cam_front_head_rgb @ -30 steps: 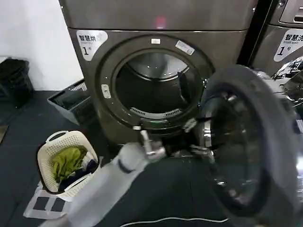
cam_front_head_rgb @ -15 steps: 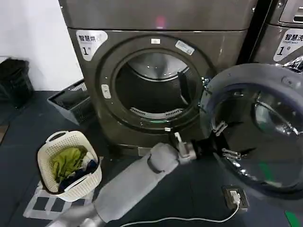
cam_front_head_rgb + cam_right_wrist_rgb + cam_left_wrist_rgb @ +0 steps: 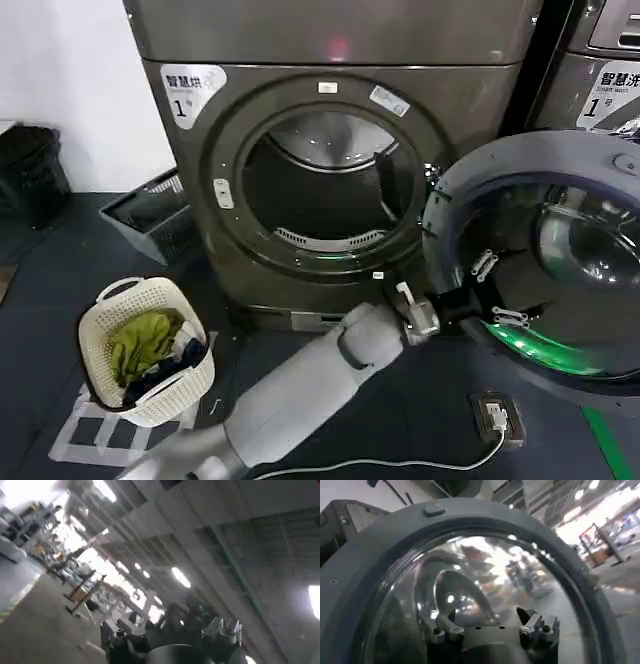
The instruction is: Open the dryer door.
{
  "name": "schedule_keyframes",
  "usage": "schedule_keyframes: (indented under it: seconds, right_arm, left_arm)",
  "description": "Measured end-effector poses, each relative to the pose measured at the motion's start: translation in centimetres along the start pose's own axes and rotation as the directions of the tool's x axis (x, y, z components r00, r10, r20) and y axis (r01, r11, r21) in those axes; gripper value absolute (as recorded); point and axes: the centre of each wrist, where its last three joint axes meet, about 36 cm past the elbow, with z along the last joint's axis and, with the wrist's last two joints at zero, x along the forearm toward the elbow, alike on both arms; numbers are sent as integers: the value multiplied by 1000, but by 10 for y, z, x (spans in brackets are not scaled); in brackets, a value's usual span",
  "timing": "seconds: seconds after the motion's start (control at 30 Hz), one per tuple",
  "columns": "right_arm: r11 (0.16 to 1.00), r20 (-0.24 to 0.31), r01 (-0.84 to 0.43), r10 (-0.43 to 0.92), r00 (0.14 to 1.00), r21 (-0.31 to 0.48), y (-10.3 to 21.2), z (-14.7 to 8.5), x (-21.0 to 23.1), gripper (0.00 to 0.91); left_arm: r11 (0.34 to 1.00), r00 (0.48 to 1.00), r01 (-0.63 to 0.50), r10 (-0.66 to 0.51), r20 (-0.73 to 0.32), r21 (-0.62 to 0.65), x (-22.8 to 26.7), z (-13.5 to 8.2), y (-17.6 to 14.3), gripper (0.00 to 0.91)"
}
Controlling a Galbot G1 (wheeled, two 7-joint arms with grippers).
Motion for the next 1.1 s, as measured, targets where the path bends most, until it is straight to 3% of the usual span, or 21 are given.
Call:
schedule_keyframes:
  seconds: [0.1, 0.3, 0.6, 0.83, 1.1]
  right_arm:
    - [1000, 50, 28, -27, 998, -10, 1, 0, -4, 907]
    - [998, 94, 58, -56, 994, -20, 4, 1, -11, 907]
    - [995, 116, 89, -84, 990, -34, 15, -8, -10, 907]
    - [992, 138, 120, -112, 984, -46, 27, -17, -12, 907]
    - [989, 150, 140, -132, 980, -48, 34, -21, -7, 907]
  left_arm:
    - [1000, 1000, -5, 5, 0, 5, -2, -1, -1, 907]
    - [1000, 1000, -14, 14, 2, 1, -4, -3, 3, 907]
    - [998, 999, -41, 41, -13, 50, 12, -9, 1, 907]
    - [986, 992, -119, 112, 60, 121, 57, -36, -12, 907]
    - [978, 979, -184, 174, 104, 98, 32, -50, -44, 907]
